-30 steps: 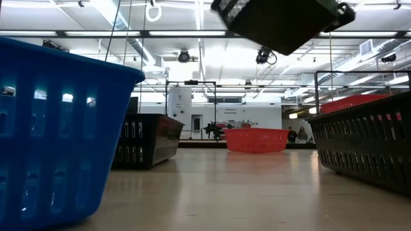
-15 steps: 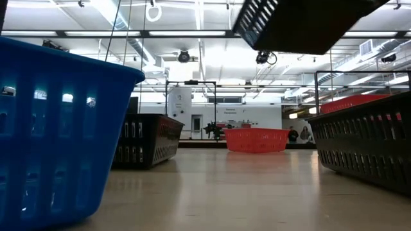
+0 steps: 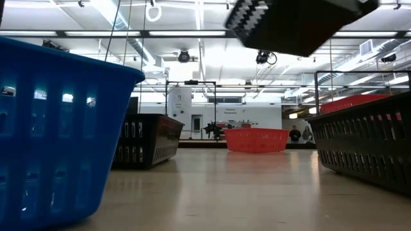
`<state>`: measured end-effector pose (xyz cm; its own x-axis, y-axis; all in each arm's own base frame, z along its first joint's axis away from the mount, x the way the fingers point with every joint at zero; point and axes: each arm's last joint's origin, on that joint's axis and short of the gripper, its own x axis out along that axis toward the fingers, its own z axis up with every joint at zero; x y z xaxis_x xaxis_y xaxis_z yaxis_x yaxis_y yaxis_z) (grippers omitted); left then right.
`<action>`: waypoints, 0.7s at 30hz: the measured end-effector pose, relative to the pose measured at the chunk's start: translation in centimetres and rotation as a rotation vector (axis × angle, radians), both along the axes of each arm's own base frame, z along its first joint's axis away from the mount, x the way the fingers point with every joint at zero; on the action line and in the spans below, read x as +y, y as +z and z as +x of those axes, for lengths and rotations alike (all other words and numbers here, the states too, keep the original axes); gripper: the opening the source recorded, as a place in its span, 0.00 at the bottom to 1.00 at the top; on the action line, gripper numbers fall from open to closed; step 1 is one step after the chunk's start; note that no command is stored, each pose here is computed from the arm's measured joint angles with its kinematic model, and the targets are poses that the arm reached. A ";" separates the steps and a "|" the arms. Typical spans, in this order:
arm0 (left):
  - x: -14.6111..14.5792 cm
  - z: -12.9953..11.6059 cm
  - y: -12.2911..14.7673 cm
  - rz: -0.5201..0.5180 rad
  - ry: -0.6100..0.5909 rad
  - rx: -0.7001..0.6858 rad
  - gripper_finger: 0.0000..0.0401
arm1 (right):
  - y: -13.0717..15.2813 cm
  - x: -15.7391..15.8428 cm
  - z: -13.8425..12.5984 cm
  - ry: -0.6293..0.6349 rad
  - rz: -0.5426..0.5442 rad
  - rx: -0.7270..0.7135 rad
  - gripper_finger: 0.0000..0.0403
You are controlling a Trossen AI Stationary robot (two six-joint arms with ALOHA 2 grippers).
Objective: Stack baskets on shelf by color
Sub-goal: Put the top black bin on the shelf
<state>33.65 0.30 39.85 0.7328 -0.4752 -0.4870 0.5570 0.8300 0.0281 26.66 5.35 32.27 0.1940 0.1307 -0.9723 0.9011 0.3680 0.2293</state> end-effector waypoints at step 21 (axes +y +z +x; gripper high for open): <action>0.6 -1.8 1.5 -0.084 0.105 0.029 0.08 | -1.2 -9.0 2.8 0.039 -0.145 -0.105 0.01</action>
